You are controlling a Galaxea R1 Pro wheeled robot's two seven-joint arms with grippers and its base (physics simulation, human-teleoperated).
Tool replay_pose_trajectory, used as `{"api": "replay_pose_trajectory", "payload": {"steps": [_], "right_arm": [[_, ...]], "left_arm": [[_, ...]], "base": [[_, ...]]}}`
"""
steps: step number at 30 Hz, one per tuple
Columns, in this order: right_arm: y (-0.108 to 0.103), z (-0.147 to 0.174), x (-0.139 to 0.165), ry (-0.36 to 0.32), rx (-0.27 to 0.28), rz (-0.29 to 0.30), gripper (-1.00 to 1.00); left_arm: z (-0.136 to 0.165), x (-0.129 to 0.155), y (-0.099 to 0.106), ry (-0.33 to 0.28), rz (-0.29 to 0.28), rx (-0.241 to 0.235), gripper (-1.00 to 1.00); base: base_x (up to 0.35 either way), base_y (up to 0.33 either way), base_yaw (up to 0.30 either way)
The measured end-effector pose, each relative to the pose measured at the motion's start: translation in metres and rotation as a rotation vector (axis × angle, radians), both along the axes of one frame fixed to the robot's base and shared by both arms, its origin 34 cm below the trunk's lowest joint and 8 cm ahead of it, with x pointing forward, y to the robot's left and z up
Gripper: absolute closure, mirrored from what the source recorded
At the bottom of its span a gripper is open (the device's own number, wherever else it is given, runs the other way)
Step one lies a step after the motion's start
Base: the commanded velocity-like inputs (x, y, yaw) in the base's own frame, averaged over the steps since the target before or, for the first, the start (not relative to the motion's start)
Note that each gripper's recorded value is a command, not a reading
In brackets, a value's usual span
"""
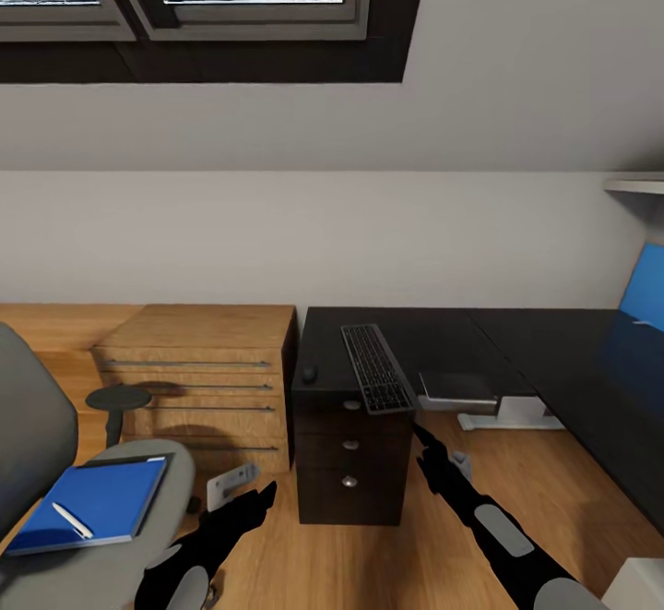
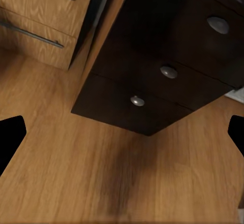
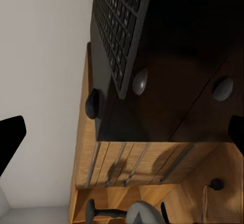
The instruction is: In the bedroom, organize the workspace by keeping the computer under the desk, ensuring the monitor is on the desk, placing the keyboard on the desk next to the monitor, placing the mouse on the desk next to the keyboard, moving the folder from the swivel chair onto the desk next to the mouse, stacking the notebook on top of the folder with the pen on top of the notebook, and positioning the swivel chair next to the desk.
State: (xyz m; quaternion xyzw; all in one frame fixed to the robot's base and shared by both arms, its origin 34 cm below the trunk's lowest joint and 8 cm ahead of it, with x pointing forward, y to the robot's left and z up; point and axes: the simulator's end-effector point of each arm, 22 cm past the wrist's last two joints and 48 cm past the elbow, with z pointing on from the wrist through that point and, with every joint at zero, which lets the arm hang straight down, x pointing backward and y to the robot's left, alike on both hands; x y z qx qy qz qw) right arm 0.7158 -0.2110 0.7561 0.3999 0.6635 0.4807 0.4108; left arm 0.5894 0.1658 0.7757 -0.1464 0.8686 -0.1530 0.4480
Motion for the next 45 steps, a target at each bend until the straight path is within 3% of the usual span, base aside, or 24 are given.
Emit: {"api": "replay_pose_trajectory", "payload": {"steps": [8,10,13,16,17,20,36,39,45], "right_arm": [[-0.004,-0.022,-0.003,0.024,-0.008,-0.008,-1.00],[-0.009,-0.043,-0.010,0.071,-0.019,-0.017,-1.00],[-0.009,-0.050,-0.012,0.090,-0.018,-0.017,-1.00],[-0.008,-0.047,-0.006,0.104,-0.021,-0.021,-1.00],[-0.010,-0.050,0.000,0.152,-0.029,-0.041,-1.00],[-0.010,-0.052,0.002,0.178,-0.019,-0.056,-1.00],[-0.004,-0.038,0.010,0.151,-0.007,-0.052,-1.00],[-0.004,-0.038,0.009,0.153,-0.008,-0.052,-1.00],[-0.004,-0.039,0.009,0.155,-0.008,-0.052,-1.00]], "left_arm": [[-0.003,0.000,0.000,-0.024,0.000,-0.012,-1.00],[-0.001,-0.008,-0.001,-0.032,-0.002,-0.037,-1.00],[-0.003,-0.014,0.000,-0.026,-0.006,-0.059,-1.00],[-0.003,-0.015,0.000,-0.025,-0.009,-0.062,-1.00],[-0.004,-0.015,0.000,-0.024,-0.010,-0.063,-1.00],[-0.004,-0.015,0.000,-0.023,-0.011,-0.063,-1.00],[-0.006,-0.017,-0.004,-0.017,-0.018,-0.061,-1.00],[-0.008,-0.021,-0.017,-0.014,-0.049,-0.059,-1.00],[-0.008,-0.022,-0.020,-0.013,-0.057,-0.059,-1.00]], "base": [[0.000,0.000,0.000],[0.000,0.000,0.000],[0.000,0.000,0.000],[0.000,0.000,0.000],[0.000,0.000,0.000],[0.039,0.000,0.000],[0.111,0.000,0.000],[0.070,0.000,0.000],[0.166,0.000,0.000]]}}
